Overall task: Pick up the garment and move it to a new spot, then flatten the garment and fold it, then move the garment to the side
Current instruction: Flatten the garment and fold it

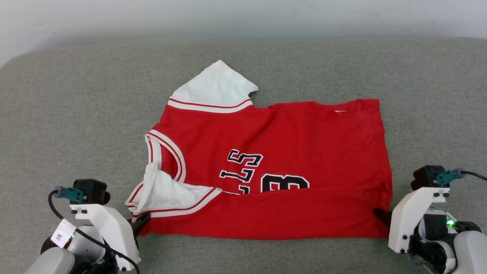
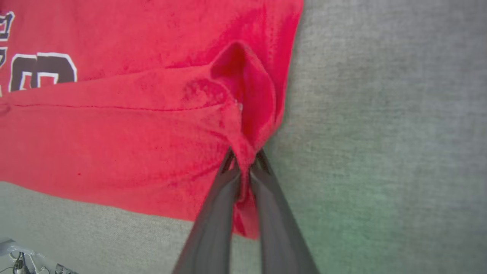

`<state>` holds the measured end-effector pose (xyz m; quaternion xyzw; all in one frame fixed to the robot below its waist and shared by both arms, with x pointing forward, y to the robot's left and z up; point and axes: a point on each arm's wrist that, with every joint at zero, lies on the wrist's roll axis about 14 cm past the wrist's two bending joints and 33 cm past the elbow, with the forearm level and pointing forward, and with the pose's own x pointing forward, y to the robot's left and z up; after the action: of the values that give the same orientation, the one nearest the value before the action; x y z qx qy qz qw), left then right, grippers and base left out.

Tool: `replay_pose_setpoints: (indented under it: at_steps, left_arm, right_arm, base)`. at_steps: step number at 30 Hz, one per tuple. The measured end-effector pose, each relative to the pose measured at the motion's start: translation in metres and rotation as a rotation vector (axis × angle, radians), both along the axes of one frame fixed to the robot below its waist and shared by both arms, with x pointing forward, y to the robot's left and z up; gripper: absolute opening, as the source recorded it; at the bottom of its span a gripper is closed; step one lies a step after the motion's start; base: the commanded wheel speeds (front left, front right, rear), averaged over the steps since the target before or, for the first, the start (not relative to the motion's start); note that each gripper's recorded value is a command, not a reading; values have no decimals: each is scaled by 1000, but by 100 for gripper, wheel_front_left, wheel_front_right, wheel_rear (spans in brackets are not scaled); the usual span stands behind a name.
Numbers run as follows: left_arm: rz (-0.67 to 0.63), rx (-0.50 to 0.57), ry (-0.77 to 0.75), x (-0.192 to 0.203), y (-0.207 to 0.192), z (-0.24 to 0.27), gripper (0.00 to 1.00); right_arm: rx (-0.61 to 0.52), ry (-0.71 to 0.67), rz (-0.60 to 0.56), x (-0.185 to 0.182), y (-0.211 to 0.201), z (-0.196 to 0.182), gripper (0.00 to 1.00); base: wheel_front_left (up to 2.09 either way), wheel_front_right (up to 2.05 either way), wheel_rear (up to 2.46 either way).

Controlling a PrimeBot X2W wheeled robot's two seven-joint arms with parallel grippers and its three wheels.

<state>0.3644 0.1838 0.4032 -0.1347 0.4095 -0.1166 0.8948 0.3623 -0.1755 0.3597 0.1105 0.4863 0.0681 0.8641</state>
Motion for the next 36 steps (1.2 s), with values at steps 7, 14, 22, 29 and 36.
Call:
replay_pose_setpoints:
  at_steps: [7,14,22,29,36]
  left_arm:
    - [-2,19,-56,-1,2,14,0]
    - [10,36,-81,-21,5,24,0]
    - [48,28,-80,-55,9,30,0]
    - [79,-13,14,-85,7,8,0]
    - [106,-67,61,-90,0,-7,34]
  right_arm:
    - [-14,-81,19,6,-2,19,0]
    - [-20,-154,53,-7,0,41,0]
    - [-16,-188,64,-37,0,54,0]
    - [-8,-134,36,-62,-7,39,0]
    - [22,-130,-9,-69,-7,27,100]
  base:
    - [0,0,0]
    - [0,0,0]
    - [0,0,0]
    - [0,0,0]
    - [0,0,0]
